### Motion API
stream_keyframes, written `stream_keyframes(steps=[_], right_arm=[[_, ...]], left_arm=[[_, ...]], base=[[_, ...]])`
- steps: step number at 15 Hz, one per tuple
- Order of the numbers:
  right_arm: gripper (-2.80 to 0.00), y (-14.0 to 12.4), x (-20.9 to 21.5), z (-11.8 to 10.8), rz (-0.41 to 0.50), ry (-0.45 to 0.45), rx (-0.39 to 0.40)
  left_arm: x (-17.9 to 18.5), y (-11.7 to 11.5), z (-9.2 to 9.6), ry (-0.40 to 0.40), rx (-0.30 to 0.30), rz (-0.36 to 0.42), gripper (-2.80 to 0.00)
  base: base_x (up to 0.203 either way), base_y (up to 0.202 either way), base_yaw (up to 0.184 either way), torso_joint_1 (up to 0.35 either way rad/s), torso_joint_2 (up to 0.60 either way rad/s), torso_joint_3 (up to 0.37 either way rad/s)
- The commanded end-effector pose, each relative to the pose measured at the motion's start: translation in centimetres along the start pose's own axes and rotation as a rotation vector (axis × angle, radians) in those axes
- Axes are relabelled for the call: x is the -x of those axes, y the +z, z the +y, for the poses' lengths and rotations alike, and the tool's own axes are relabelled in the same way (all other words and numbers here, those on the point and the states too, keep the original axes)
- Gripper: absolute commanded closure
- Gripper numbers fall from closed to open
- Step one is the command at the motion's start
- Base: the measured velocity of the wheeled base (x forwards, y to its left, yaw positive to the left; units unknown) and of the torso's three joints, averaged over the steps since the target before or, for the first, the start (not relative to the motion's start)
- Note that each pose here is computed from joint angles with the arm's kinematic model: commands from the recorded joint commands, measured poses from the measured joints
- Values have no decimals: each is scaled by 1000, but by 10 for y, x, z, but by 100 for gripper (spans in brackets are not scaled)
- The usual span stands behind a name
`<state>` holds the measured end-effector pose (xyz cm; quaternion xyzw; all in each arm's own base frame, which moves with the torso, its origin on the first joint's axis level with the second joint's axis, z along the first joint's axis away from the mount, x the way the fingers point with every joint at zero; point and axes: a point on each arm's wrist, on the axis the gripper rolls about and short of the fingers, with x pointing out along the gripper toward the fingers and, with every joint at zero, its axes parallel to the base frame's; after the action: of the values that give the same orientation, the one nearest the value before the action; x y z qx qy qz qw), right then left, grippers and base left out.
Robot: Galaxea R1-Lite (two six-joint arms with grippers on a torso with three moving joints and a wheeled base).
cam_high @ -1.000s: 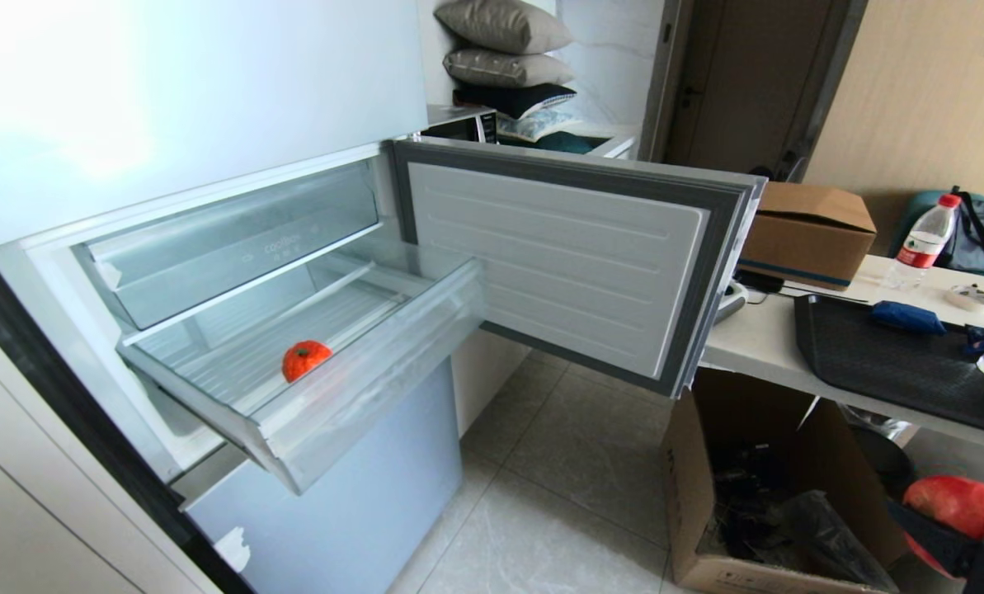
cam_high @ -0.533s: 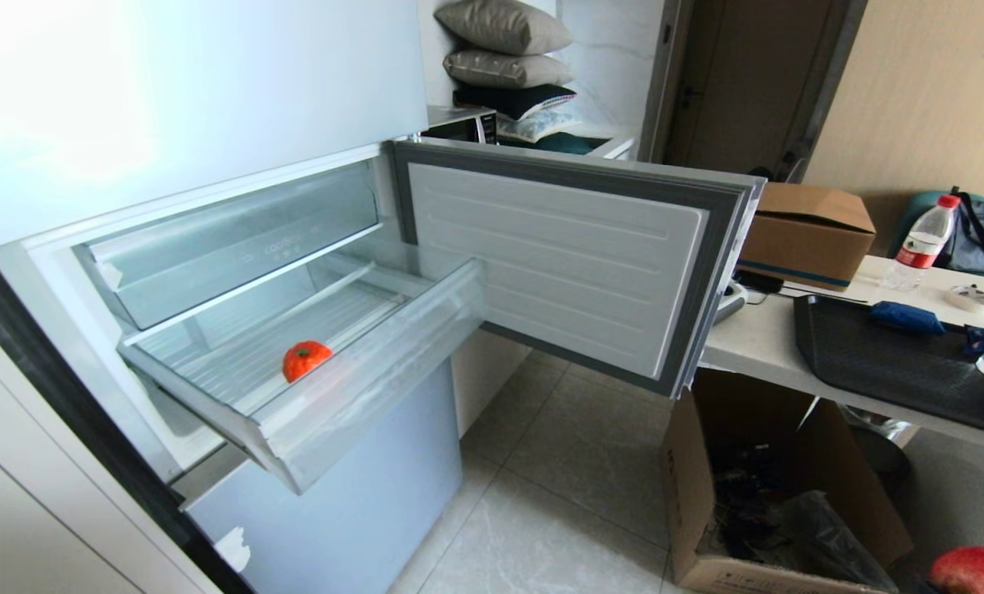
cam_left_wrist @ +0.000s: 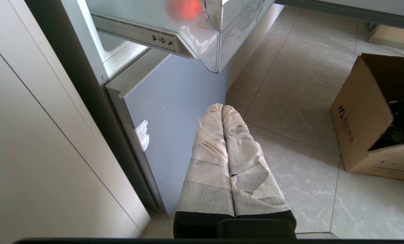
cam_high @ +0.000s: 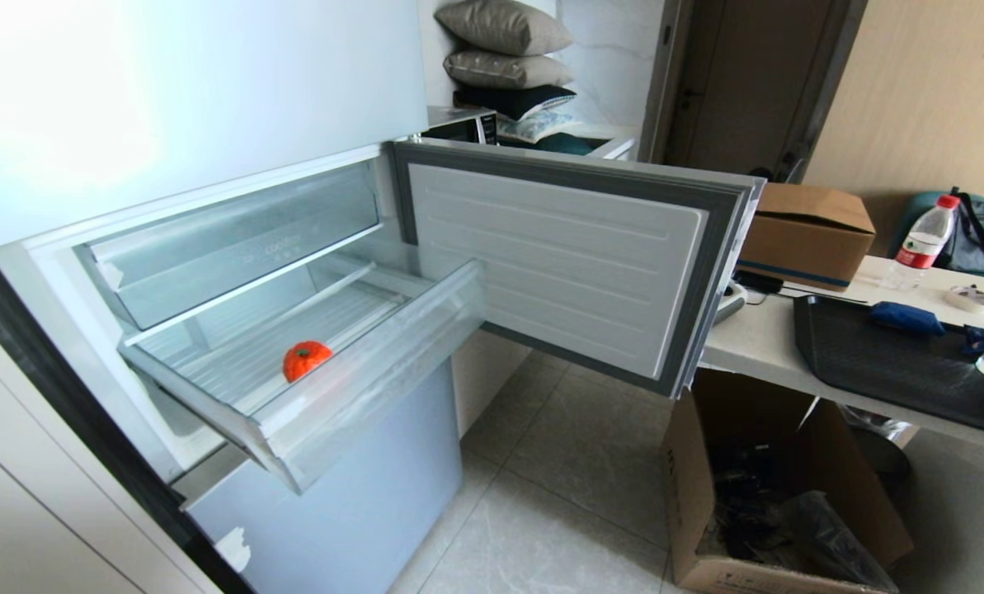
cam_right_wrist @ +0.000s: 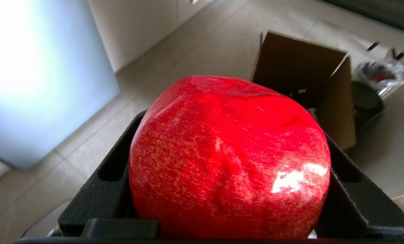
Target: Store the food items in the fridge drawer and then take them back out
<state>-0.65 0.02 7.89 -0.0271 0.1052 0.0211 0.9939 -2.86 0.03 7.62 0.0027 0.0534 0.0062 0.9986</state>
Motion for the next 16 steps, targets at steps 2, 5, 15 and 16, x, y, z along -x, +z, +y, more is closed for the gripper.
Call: stream_keyframes(steps=[2,5,15,16], right_arm=[[0,-4,9,1,-120,-14,2],[0,-8,16,1,-210,-30,-9],[0,-7,15,1,-208,-36,-40],[0,-7,15,1,-208,-36,-40]], left_arm=[[0,0,0,0,0,1,0],[0,0,0,0,0,1,0],[0,0,0,0,0,1,0],[0,0,0,0,0,1,0]], base=[[0,0,0,0,0,0],[0,0,0,0,0,0],[0,0,0,0,0,0],[0,0,0,0,0,0]])
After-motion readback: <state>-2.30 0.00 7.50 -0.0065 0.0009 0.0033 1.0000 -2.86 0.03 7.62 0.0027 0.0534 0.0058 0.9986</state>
